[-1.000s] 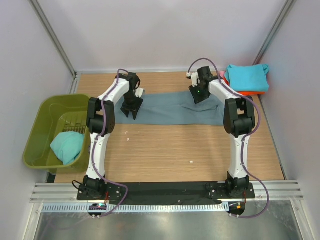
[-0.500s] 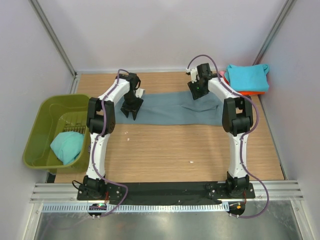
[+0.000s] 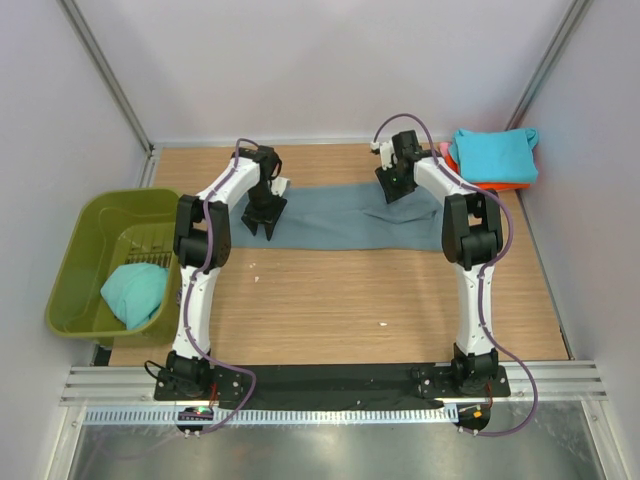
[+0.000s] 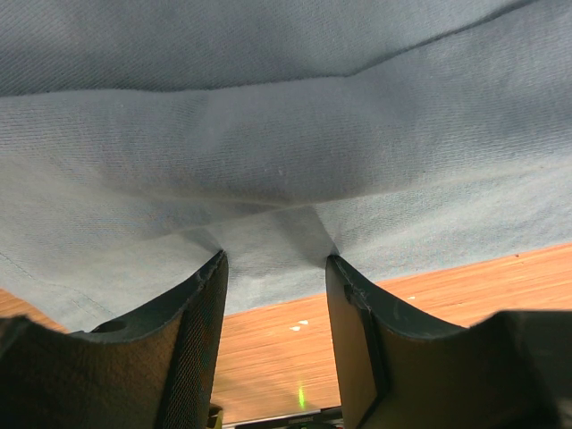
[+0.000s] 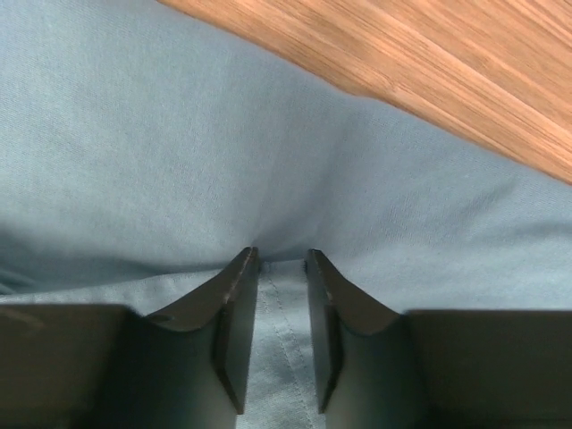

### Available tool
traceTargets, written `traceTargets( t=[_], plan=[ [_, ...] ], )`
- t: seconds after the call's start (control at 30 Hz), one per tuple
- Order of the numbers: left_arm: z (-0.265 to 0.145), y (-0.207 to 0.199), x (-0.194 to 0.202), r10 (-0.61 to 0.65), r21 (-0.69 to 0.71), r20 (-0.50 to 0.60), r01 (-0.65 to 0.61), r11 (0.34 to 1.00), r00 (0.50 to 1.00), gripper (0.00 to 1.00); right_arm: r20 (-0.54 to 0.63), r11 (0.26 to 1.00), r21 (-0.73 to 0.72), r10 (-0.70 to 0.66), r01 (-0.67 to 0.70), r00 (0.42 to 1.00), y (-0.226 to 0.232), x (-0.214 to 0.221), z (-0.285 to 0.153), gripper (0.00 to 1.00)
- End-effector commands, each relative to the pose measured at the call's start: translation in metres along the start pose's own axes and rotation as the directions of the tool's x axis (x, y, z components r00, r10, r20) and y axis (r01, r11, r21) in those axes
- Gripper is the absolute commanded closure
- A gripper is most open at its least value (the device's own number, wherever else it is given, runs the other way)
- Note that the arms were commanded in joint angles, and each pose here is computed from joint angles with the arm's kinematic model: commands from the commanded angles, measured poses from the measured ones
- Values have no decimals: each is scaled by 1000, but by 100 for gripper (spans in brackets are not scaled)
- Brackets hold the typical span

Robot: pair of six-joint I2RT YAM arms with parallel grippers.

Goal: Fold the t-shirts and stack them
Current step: Fold the tshirt

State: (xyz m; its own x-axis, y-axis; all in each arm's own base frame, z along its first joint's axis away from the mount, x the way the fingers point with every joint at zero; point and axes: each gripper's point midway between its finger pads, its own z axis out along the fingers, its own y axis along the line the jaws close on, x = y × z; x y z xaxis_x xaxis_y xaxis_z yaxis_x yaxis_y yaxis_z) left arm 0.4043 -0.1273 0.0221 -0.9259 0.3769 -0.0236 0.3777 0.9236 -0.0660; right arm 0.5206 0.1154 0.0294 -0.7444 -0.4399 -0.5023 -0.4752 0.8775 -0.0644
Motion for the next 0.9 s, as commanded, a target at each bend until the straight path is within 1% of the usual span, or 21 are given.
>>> traceTargets(
  t=[0.0,0.03,0.07,0.17,0.27,0.4,0.5,0.67,0.87],
  plan=[
    [-17,1,-8,4,-17,55,-3,1000,998,50,52,1000,14,-1,1,999,-1,-17,-11,67],
    [-18,1,-8,4,-17,55,-3,1000,998,51,51,1000,13,-2,1,999,-2,-17,-11,71],
    [-19,1,-8,4,-17,58,-4,1000,998,50,49,1000,12,-1,1,999,-2,-16,-11,77],
    [-17,1,-7,6,-15,52,-5,1000,999,51,51,1000,6,-4,4,999,0,-17,-12,85],
    [-17,0,-7,4,-14,54,-3,1000,999,50,52,1000,7,-8,7,999,-1,-17,-13,88],
    [-17,0,-8,6,-15,54,-5,1000,999,51,58,1000,8,-14,14,998,-1,-19,-16,98],
    [-17,0,-9,6,-16,57,-5,1000,998,50,84,1000,8,-31,30,996,-3,-29,-24,99],
    [-17,-1,-9,7,-17,56,-6,1000,998,51,153,998,32,-64,60,986,-9,-58,-40,99],
    [-17,-2,-9,12,-20,54,-11,1000,998,50,202,997,31,-78,73,976,-9,-79,-45,99]
  ],
)
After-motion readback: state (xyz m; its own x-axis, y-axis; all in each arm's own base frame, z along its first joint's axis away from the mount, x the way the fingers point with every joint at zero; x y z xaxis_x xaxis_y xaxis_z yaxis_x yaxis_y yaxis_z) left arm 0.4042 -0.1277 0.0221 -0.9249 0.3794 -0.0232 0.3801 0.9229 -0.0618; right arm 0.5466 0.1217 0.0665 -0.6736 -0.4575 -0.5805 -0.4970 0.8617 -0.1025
